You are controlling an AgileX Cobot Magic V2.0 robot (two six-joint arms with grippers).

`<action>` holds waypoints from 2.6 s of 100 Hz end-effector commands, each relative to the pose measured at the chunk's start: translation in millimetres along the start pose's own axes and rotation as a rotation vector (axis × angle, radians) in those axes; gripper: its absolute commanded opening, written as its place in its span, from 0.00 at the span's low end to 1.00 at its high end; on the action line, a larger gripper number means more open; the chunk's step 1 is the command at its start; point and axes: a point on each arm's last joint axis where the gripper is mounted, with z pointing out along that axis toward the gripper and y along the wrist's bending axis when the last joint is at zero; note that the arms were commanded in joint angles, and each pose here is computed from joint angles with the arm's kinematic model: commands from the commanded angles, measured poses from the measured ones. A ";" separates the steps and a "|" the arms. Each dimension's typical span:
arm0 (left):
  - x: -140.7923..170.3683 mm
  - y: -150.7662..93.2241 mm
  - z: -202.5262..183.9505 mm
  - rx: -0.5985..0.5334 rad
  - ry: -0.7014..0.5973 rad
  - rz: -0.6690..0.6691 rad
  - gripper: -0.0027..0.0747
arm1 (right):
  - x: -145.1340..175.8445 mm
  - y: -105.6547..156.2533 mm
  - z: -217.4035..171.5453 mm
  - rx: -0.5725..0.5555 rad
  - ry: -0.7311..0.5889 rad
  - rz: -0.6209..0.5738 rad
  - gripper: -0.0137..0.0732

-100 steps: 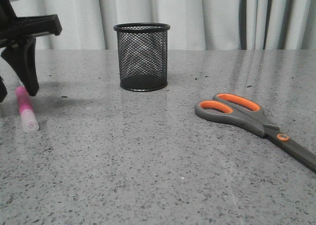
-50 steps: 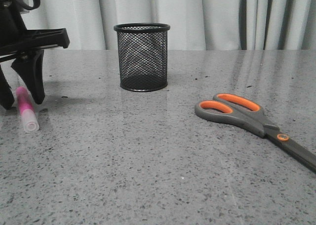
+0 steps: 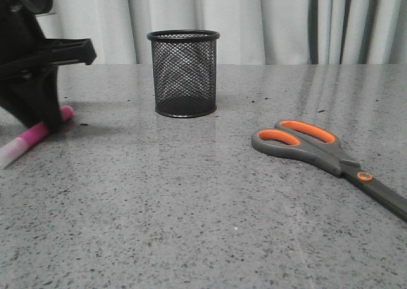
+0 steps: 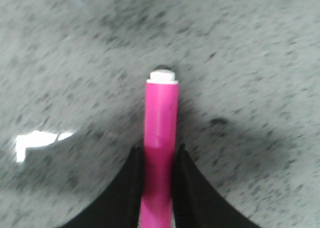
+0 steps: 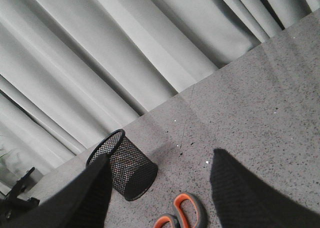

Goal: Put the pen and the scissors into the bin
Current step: 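Lift the pink highlighter with the left gripper over the mesh cup, then lower the highlighter into the mesh cup and open the left gripper, then move the right gripper down onto the scissors' handle end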

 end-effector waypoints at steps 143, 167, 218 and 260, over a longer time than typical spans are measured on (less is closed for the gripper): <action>-63.0 -119.8 -49.0 0.395 -0.969 0.185 0.02 | -13.9 8.2 1.6 -0.028 -0.071 -0.016 0.61; -58.3 -121.2 -42.6 0.397 -0.887 0.209 0.02 | -13.3 8.0 1.7 -0.026 -0.064 -0.016 0.61; -45.1 -113.3 -112.3 0.427 -1.020 0.274 0.60 | -15.1 10.6 0.9 -0.027 -0.051 -0.024 0.61; 96.1 -39.1 -270.7 0.555 -1.134 0.398 0.40 | -93.1 90.5 20.6 -0.134 0.162 -0.653 0.52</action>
